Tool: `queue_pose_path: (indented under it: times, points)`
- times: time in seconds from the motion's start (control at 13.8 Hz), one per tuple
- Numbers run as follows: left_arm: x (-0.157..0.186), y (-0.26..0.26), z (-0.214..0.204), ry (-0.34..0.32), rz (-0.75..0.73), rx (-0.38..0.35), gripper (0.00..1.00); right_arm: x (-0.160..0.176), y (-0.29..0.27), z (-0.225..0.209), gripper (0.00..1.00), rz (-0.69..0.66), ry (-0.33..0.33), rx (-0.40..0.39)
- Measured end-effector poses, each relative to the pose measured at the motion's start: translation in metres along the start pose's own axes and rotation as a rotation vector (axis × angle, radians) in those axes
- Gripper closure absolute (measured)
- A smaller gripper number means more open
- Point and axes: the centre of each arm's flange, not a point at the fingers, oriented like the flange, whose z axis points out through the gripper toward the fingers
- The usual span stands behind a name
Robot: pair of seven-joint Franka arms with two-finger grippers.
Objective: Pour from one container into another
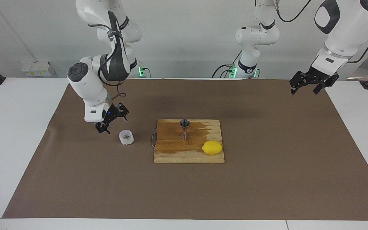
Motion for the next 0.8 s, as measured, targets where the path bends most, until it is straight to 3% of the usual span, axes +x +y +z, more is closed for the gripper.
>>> queue_pose_path:
  times: [0.29, 0.51, 0.65, 0.8]
  points:
    - [0.000, 0.000, 0.000, 0.000, 0.000, 0.000, 0.00, -0.008, -0.005, -0.064, 0.00, 0.356, -0.134, -0.041]
    - [0.000, 0.000, 0.000, 0.000, 0.000, 0.000, 0.00, -0.023, -0.021, -0.139, 0.00, 0.570, -0.096, -0.066]
    - [0.000, 0.000, 0.000, 0.000, 0.000, 0.000, 0.00, -0.040, -0.035, -0.177, 0.00, 0.600, -0.050, -0.078]
    - [0.000, 0.000, 0.000, 0.000, 0.000, 0.000, 0.00, -0.049, -0.033, -0.190, 0.00, 0.616, -0.029, -0.082]
